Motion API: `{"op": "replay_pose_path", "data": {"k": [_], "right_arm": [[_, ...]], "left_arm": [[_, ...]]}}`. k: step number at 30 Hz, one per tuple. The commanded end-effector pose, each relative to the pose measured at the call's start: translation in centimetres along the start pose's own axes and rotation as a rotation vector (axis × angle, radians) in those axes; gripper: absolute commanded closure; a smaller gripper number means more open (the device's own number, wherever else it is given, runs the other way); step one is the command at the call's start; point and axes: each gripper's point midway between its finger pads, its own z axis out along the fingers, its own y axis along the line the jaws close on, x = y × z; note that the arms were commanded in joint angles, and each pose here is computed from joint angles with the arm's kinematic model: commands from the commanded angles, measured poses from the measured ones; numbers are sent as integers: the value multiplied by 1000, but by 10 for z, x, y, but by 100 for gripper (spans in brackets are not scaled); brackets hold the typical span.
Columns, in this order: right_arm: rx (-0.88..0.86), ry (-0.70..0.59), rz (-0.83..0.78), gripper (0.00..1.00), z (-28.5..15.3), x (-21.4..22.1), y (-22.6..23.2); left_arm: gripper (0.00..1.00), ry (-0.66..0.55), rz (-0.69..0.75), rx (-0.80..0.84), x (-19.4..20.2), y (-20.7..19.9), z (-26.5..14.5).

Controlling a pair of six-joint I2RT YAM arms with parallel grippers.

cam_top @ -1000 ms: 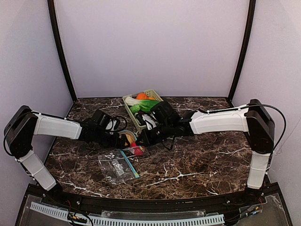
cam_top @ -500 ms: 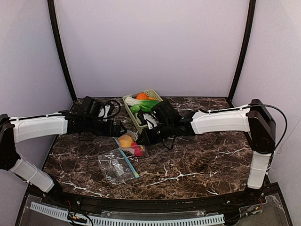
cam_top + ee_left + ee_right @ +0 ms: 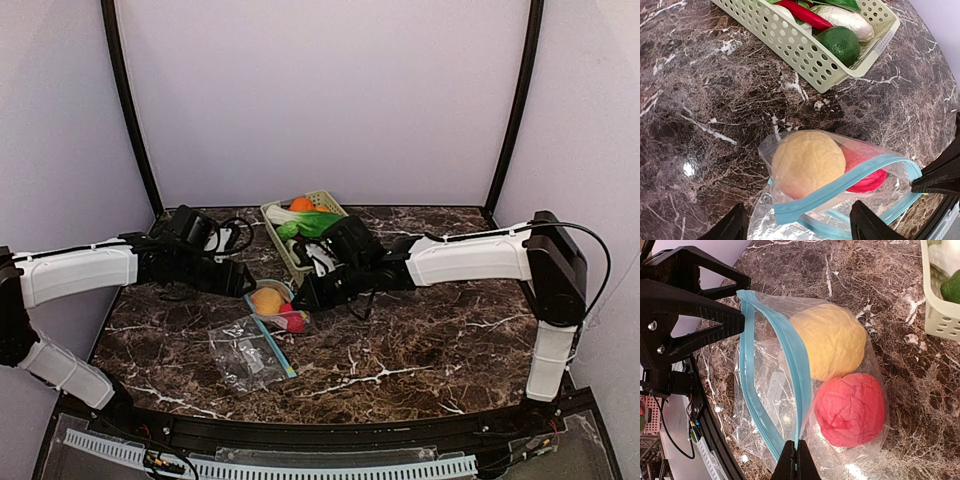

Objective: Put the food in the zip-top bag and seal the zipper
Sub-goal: Pass from the right arm to the left

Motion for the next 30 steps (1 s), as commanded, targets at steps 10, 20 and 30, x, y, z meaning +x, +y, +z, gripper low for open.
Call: {"op": "replay_pose_path", "data": {"k": [10, 20, 30], "right_arm": [[-33, -30, -10, 100, -13, -9, 11], [-34, -23, -10, 100, -11, -8, 10], [-17, -25, -16, 100, -12, -9, 8]], "left_arm": [[50, 71, 82, -7, 7, 2, 6], [58, 77, 102, -14, 5, 3, 11], [87, 87, 128, 18, 1, -4, 12]]}}
